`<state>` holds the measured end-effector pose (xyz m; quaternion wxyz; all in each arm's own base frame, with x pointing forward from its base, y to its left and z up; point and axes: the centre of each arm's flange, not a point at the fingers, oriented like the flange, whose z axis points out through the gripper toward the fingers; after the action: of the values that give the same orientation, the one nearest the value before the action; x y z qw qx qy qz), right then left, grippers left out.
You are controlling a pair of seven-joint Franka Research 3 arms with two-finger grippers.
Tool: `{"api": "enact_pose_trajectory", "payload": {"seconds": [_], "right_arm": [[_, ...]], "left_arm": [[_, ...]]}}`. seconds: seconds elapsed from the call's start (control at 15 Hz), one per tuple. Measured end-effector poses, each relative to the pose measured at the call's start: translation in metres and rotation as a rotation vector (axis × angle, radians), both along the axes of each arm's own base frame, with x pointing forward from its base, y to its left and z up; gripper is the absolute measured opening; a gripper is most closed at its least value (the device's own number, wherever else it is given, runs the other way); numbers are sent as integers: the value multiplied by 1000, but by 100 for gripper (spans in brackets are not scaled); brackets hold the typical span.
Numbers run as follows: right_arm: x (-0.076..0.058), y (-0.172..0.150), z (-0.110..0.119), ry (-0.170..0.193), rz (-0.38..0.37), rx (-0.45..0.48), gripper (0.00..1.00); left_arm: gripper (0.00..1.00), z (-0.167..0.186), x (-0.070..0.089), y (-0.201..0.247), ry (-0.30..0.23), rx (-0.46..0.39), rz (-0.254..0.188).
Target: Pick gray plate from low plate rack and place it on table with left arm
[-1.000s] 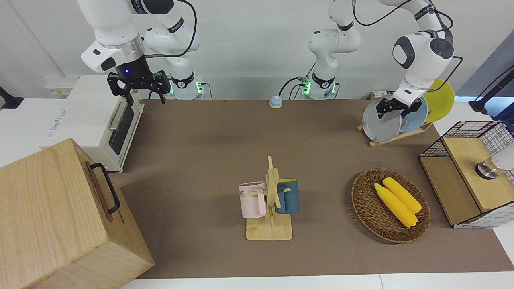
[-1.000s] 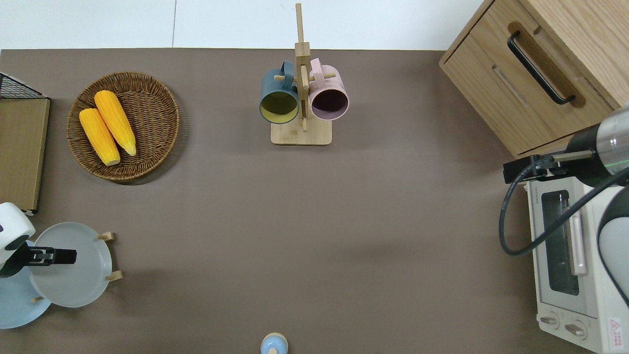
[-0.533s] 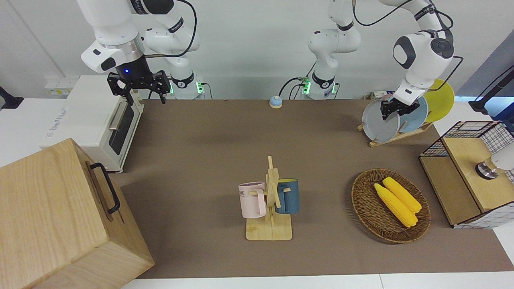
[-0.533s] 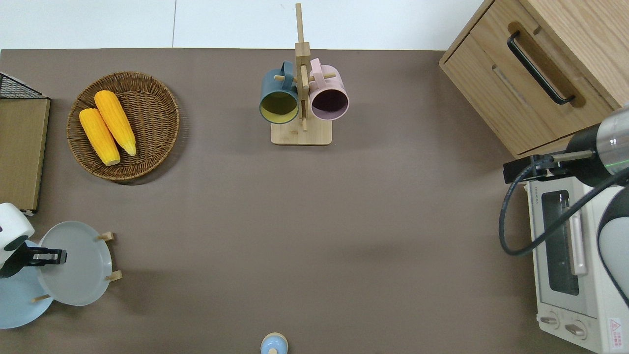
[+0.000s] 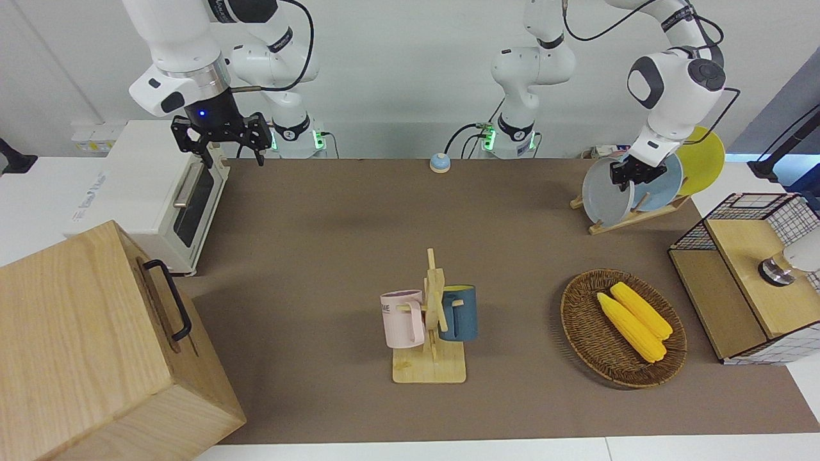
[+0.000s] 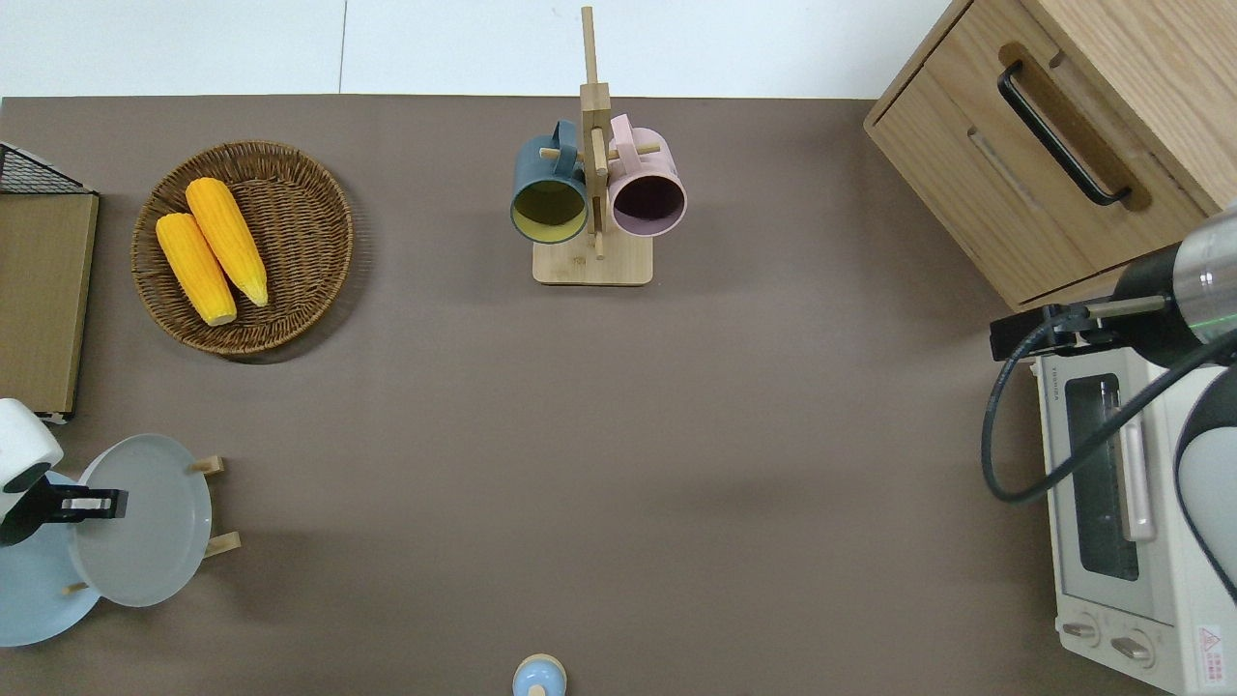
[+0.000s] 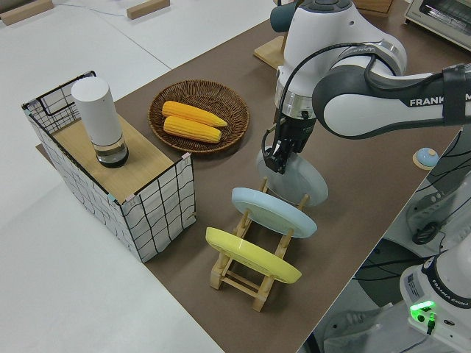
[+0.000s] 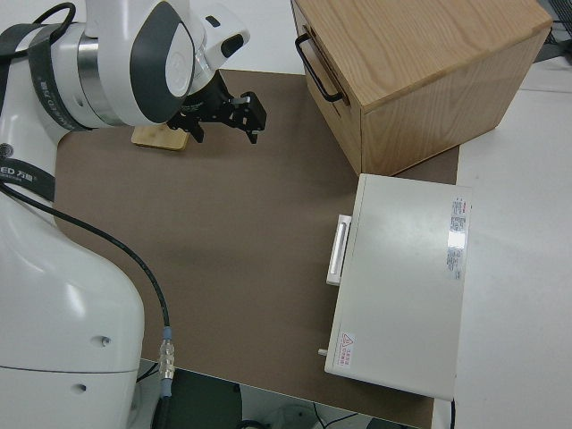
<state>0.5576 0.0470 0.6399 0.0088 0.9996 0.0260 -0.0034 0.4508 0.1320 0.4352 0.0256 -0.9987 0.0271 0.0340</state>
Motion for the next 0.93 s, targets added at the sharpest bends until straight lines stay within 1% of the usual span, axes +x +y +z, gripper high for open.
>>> {"api": "enact_pose_trajectory", "payload": {"seconds": [0.27,0.4,0.73,0.93], "right_arm": [[0,0,0,0,0,0,99],[0,0,0,0,0,0,99],[0,0,0,0,0,0,99],[0,0,0,0,0,0,99]], "left_arm": [[9,5,-1,-1,-1,0,1],[9,17,1,-3,7,1,-1],[9,73,4,-6,32,5,-1],[9,107,5,-18,50,12,-14]]}}
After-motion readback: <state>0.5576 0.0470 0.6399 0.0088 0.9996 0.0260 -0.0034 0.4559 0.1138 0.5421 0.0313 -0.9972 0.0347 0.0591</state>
